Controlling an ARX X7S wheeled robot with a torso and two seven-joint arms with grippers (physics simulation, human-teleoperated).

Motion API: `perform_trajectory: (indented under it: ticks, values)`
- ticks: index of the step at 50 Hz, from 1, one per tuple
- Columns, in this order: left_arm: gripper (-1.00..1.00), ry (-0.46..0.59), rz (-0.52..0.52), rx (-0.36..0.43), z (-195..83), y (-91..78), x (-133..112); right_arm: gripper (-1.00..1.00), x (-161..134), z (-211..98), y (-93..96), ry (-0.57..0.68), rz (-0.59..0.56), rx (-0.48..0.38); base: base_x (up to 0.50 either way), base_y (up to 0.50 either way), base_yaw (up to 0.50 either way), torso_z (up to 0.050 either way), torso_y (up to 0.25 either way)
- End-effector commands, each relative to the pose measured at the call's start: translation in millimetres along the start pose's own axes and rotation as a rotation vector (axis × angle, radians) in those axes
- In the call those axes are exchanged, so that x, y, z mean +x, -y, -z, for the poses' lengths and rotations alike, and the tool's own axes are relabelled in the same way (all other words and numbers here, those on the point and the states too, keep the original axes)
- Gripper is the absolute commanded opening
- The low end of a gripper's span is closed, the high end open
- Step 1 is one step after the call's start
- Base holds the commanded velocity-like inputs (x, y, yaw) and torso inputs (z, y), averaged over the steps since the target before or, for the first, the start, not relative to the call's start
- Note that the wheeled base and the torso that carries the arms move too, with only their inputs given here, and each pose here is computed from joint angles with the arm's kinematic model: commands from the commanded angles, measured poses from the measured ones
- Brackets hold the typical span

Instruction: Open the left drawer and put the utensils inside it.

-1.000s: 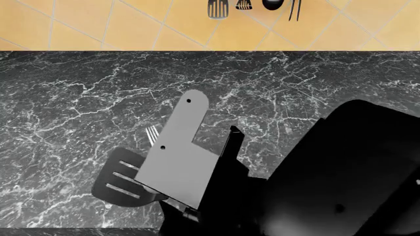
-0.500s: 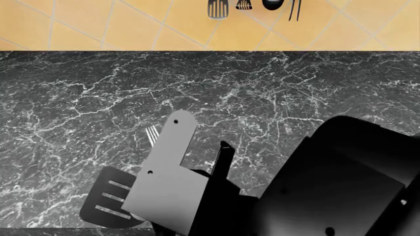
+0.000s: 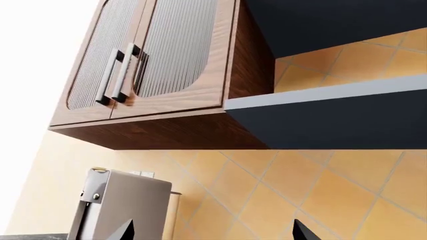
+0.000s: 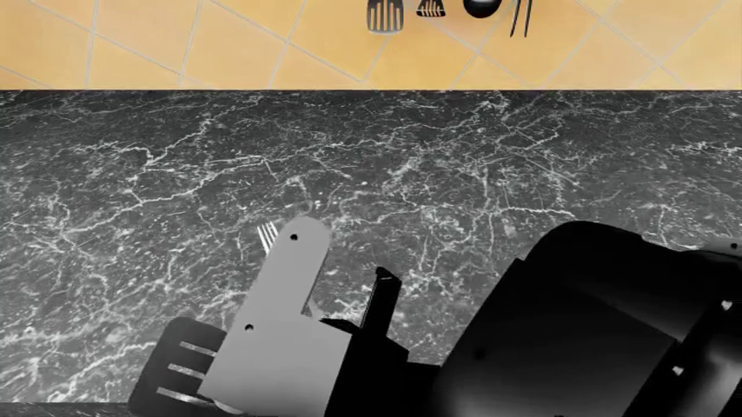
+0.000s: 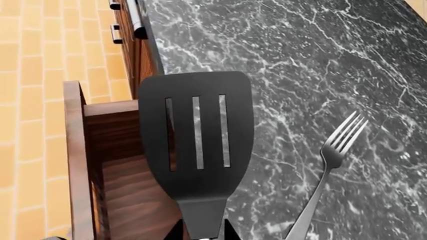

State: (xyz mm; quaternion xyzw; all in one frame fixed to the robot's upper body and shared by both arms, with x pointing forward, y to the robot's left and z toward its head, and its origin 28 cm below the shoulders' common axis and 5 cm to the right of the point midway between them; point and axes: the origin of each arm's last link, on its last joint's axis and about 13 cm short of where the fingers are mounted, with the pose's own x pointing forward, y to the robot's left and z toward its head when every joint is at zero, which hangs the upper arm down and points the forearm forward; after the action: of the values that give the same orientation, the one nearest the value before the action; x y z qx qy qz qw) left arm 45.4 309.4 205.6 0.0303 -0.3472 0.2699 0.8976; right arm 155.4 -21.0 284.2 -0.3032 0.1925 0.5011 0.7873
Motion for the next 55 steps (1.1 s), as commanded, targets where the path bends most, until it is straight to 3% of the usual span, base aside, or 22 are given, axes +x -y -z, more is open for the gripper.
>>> perform_trajectory:
  ticks: [1,27,55]
  values:
    - [1.00,0.000,-0.002,-0.001,-0.4,-0.6,-0.4,-1.00,2.8,-3.7,-1.8,0.014,0.016,-0.036,0.00,0.00,0.00,0.000,0.000]
    - [1.00,0.000,-0.002,-0.002,-0.2,-0.3,-0.5,-1.00,1.0,-5.8,-9.9,0.018,-0.012,-0.094,0.00,0.00,0.00,0.000,0.001]
    - [1.00,-0.006,0.005,-0.001,1.4,2.0,0.7,-1.00,8.9,2.8,-5.7,-0.011,-0.024,-0.072,0.00,0.00,0.00,0.000,0.000]
